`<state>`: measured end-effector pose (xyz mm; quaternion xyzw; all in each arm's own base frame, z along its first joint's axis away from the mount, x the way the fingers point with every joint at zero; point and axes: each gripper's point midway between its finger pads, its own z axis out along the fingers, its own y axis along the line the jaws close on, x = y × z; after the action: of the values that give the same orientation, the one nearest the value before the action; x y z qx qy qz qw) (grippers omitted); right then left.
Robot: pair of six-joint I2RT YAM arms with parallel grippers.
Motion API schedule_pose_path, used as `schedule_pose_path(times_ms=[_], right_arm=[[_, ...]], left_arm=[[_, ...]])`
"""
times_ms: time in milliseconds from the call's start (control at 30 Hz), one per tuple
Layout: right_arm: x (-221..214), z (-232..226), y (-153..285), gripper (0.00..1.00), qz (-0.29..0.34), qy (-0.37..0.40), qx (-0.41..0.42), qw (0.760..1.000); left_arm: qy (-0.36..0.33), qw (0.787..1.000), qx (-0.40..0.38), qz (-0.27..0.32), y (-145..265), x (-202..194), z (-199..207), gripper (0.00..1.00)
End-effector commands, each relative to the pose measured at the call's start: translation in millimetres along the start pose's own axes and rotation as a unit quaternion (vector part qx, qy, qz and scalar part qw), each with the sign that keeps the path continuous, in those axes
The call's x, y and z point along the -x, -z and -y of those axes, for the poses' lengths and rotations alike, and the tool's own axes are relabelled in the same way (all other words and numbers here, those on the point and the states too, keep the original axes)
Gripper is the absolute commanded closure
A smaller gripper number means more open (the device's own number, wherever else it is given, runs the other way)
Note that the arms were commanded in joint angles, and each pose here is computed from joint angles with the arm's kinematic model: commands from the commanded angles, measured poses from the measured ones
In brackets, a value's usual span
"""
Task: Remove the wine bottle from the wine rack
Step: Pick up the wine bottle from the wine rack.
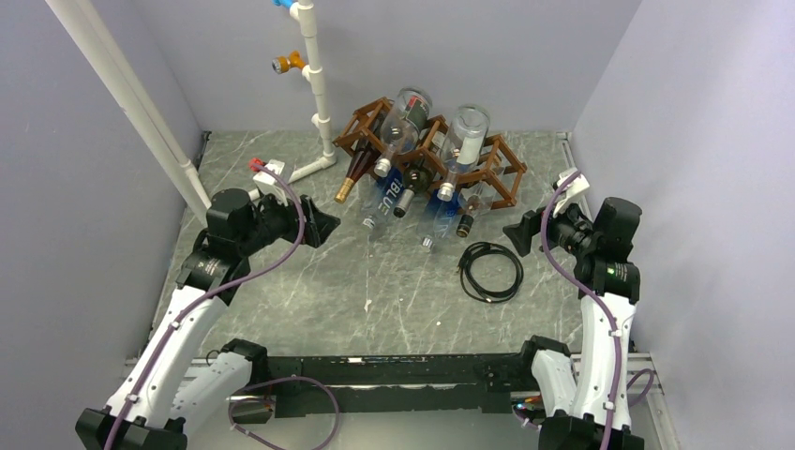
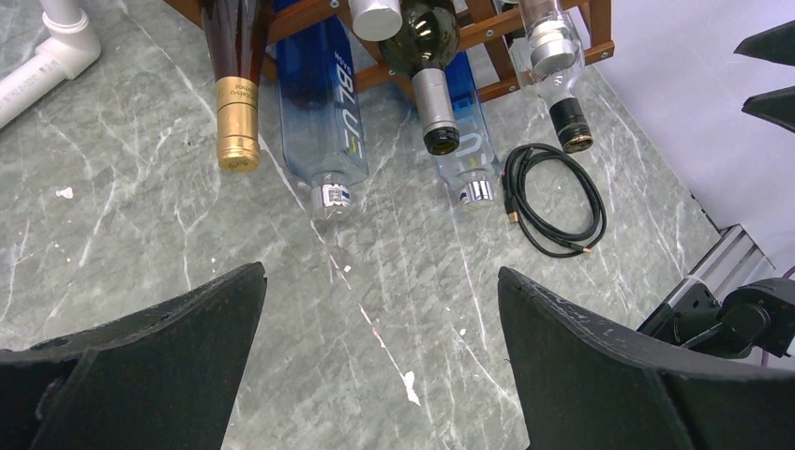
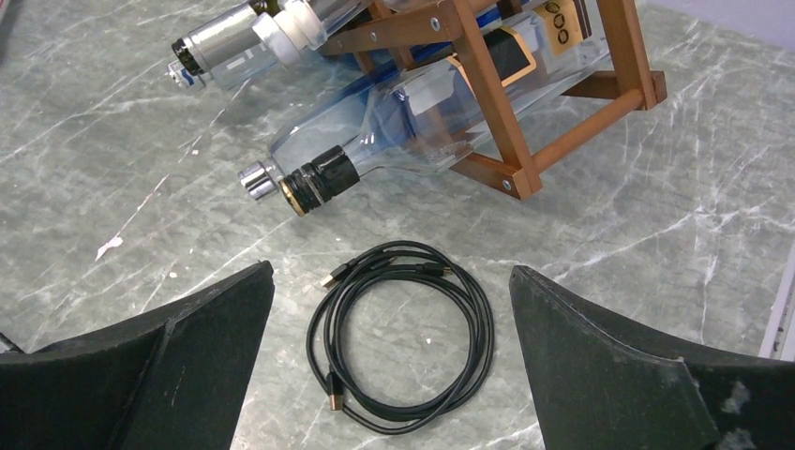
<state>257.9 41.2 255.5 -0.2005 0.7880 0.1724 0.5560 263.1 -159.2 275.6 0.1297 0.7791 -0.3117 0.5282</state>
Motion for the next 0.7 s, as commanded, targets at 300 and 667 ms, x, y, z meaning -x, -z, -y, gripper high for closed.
schedule_pose_path(times_ms=[300,667], right_arm=[[10,-5,0,0.00,0.015,0.013,0.021,1.000],[10,0,-1,0.00,0.016,0.002,0.023,1.000]], left_arm=[[-0.014,1.000,-0.011,0.021,-10,24,4,0.01],[0.030,0.999,-0.031,0.017,-40,49,8,0.01]])
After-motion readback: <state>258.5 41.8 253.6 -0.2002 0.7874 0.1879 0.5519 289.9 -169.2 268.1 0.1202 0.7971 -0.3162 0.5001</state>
